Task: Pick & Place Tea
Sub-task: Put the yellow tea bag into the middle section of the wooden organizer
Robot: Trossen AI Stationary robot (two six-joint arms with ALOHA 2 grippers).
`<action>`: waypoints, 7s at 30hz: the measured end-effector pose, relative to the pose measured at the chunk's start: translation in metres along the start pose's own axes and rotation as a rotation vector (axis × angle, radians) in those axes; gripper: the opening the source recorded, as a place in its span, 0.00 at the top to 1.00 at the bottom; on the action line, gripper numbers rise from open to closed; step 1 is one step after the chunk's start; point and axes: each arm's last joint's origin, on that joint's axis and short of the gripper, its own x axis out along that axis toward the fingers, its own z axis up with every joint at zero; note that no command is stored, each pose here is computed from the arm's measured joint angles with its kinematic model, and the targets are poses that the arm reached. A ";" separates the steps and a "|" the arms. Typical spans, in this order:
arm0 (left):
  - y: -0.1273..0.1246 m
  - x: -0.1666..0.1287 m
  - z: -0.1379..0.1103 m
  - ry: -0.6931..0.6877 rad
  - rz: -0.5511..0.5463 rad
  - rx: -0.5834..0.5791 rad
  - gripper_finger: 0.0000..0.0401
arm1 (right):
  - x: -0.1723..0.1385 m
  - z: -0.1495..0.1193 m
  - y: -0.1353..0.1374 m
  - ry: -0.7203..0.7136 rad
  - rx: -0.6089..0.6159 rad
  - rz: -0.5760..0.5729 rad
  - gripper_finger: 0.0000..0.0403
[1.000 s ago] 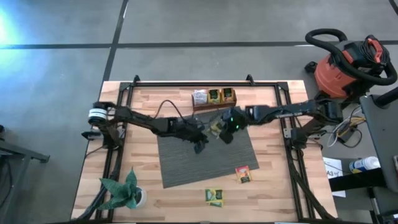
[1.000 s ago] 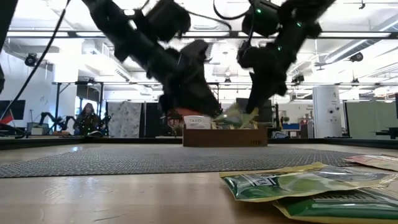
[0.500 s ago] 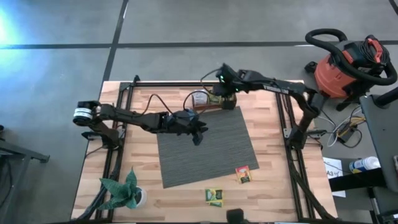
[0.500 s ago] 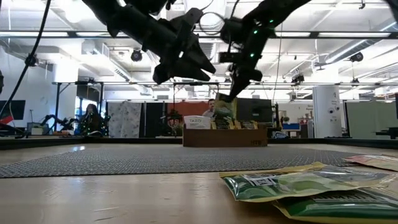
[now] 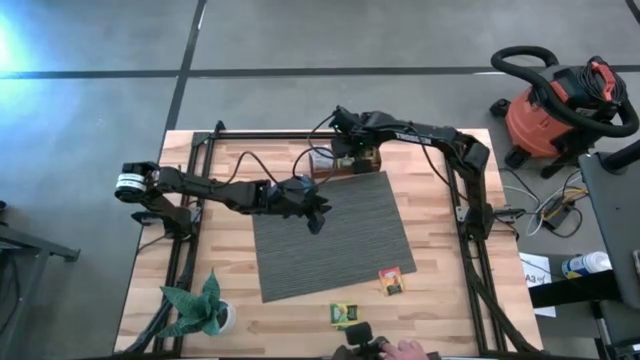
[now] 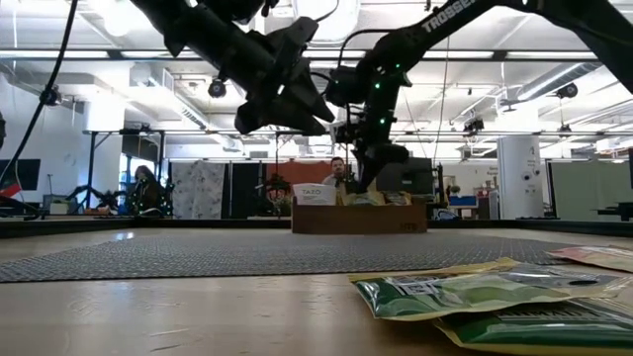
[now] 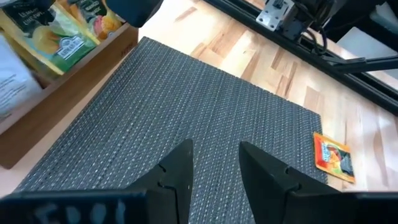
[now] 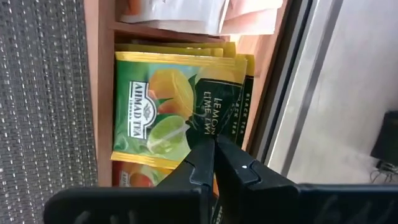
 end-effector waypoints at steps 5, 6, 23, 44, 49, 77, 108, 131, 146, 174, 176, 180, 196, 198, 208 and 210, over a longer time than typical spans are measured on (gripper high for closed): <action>0.001 0.000 -0.002 0.012 0.023 0.008 0.69 | 0.000 0.001 0.000 -0.008 0.000 -0.003 0.98; 0.001 0.000 -0.002 0.012 0.024 0.012 0.69 | 0.000 0.001 0.000 -0.012 0.003 -0.007 0.98; 0.002 0.000 -0.002 0.002 0.048 0.019 0.69 | -0.002 0.002 0.006 -0.006 0.105 0.031 0.92; -0.009 -0.003 -0.009 0.029 0.016 0.011 0.69 | -0.083 -0.035 0.065 -0.104 0.358 0.208 0.62; -0.016 -0.003 -0.015 0.044 -0.006 0.015 0.69 | -0.098 -0.063 0.134 -0.104 0.391 0.315 0.66; -0.087 0.029 -0.072 0.510 -0.458 0.043 0.69 | -0.083 -0.053 0.355 -0.298 0.980 0.908 0.67; -0.146 0.033 -0.145 0.585 -0.738 0.042 0.69 | -0.068 0.037 0.396 -0.184 1.203 0.715 0.67; -0.185 0.049 -0.165 0.526 -0.652 -0.163 0.69 | -0.070 0.036 0.397 -0.180 1.073 0.733 0.67; -0.186 0.065 -0.181 0.552 -0.606 -0.196 0.69 | -0.081 0.039 0.393 -0.244 0.983 0.748 0.64; -0.193 0.063 -0.164 0.533 -0.237 0.097 0.69 | -0.074 0.046 0.390 -0.265 0.949 0.802 0.66; -0.194 0.063 -0.163 0.527 -0.236 0.117 0.69 | -0.074 0.045 0.390 -0.272 0.955 0.788 0.65; -0.191 0.064 -0.166 0.530 -0.231 0.102 0.69 | -0.074 0.045 0.387 -0.300 0.981 0.726 0.65; -0.187 0.064 -0.171 0.537 -0.240 0.062 0.69 | -0.062 0.045 0.373 -0.277 1.037 0.663 0.66; -0.187 0.064 -0.171 0.537 -0.240 0.061 0.69 | -0.061 0.046 0.373 -0.284 1.028 0.654 0.66; -0.187 0.064 -0.171 0.539 -0.243 0.058 0.69 | -0.057 0.036 0.371 -0.208 1.025 0.565 0.67; -0.188 0.064 -0.171 0.537 -0.245 0.061 0.69 | -0.058 0.037 0.372 -0.203 1.014 0.583 0.67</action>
